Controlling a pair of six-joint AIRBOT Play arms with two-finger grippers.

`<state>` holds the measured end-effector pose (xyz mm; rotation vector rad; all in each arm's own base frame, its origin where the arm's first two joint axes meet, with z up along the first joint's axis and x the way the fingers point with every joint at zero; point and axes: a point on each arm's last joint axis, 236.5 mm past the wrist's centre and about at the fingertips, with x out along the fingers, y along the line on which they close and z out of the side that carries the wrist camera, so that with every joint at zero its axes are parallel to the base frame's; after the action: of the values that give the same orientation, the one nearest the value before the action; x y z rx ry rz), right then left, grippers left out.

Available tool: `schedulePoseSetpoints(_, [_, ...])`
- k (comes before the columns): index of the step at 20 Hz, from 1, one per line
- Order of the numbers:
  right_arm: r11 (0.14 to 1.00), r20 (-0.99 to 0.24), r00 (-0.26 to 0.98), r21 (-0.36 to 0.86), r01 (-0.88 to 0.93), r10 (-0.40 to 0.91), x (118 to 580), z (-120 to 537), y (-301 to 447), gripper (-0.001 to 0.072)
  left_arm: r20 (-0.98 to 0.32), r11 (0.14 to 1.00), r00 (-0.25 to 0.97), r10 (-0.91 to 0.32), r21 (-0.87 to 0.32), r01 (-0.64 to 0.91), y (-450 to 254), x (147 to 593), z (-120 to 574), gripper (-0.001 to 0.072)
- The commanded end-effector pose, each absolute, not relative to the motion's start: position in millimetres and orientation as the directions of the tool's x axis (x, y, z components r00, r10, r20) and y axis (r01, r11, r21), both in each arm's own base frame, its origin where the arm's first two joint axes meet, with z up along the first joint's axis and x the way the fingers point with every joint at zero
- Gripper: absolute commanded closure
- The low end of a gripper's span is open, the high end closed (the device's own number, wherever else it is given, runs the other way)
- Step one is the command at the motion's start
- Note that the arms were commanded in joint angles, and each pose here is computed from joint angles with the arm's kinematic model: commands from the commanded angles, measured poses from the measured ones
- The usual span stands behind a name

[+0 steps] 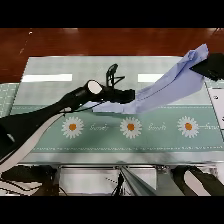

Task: Fold the shirts.

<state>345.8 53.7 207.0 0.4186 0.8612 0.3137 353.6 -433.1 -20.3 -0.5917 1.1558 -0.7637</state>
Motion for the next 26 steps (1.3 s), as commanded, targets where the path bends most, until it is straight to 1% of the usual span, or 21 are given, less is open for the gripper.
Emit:
schedulePoseSetpoints(1, [0.874, -0.667, 0.605, 0.475, -0.105, 0.435, 329, 214, 59, 0.0686, -0.570, 0.591, 0.167, -0.805, -0.797, 0.125, -463, 332, -46, 0.0682])
schedulePoseSetpoints(4, [0.875, -0.665, 0.607, 0.471, -0.113, 0.436, 323, 218, 61, 0.0686, -0.549, 0.557, 0.104, -0.829, -0.825, 0.090, -493, 302, -59, 0.0683])
schedulePoseSetpoints(6, [0.875, -0.664, 0.608, 0.470, -0.114, 0.436, 323, 218, 60, 0.0686, -0.531, 0.537, 0.086, -0.843, -0.838, 0.094, -506, 295, -63, 0.0683])
schedulePoseSetpoints(7, [0.875, -0.660, 0.613, 0.470, -0.113, 0.434, 324, 219, 60, 0.0686, -0.527, 0.535, 0.095, -0.845, -0.838, 0.108, -506, 301, -62, 0.0682])
schedulePoseSetpoints(9, [0.878, -0.652, 0.626, 0.464, -0.118, 0.429, 328, 221, 59, 0.0686, -0.508, 0.523, 0.133, -0.851, -0.845, 0.116, -487, 330, -49, 0.0683])
schedulePoseSetpoints(11, [0.882, -0.630, 0.655, 0.455, -0.125, 0.418, 336, 225, 56, 0.0686, -0.467, 0.496, 0.199, -0.862, -0.858, 0.133, -450, 373, -18, 0.0684])
schedulePoseSetpoints(13, [0.865, -0.607, 0.655, 0.478, -0.152, 0.451, 344, 226, 62, 0.0686, -0.414, 0.479, 0.309, -0.856, -0.861, 0.170, -400, 420, 30, 0.0684])
schedulePoseSetpoints(15, [0.852, -0.604, 0.627, 0.481, -0.206, 0.493, 351, 221, 82, 0.0686, -0.366, 0.496, 0.441, -0.819, -0.839, 0.225, -340, 458, 85, 0.0685])
schedulePoseSetpoints(18, [0.835, -0.595, 0.595, 0.466, -0.292, 0.540, 371, 208, 132, 0.0686, -0.285, 0.548, 0.624, -0.728, -0.788, 0.280, -242, 490, 165, 0.0684])
schedulePoseSetpoints(20, [0.823, -0.598, 0.571, 0.467, -0.323, 0.563, 385, 192, 167, 0.0686, -0.222, 0.562, 0.703, -0.676, -0.773, 0.296, -182, 490, 213, 0.0684])
schedulePoseSetpoints(22, [0.800, -0.601, 0.531, 0.494, -0.341, 0.598, 397, 169, 207, 0.0686, -0.171, 0.583, 0.758, -0.629, -0.749, 0.315, -132, 478, 254, 0.0684])
schedulePoseSetpoints(24, [0.775, -0.608, 0.481, 0.517, -0.365, 0.632, 403, 140, 251, 0.0686, -0.132, 0.606, 0.796, -0.591, -0.724, 0.330, -100, 461, 284, 0.0683])
schedulePoseSetpoints(26, [0.762, -0.621, 0.442, 0.521, -0.385, 0.648, 406, 107, 292, 0.0686, -0.107, 0.624, 0.810, -0.576, -0.698, 0.352, -83, 442, 307, 0.0683])
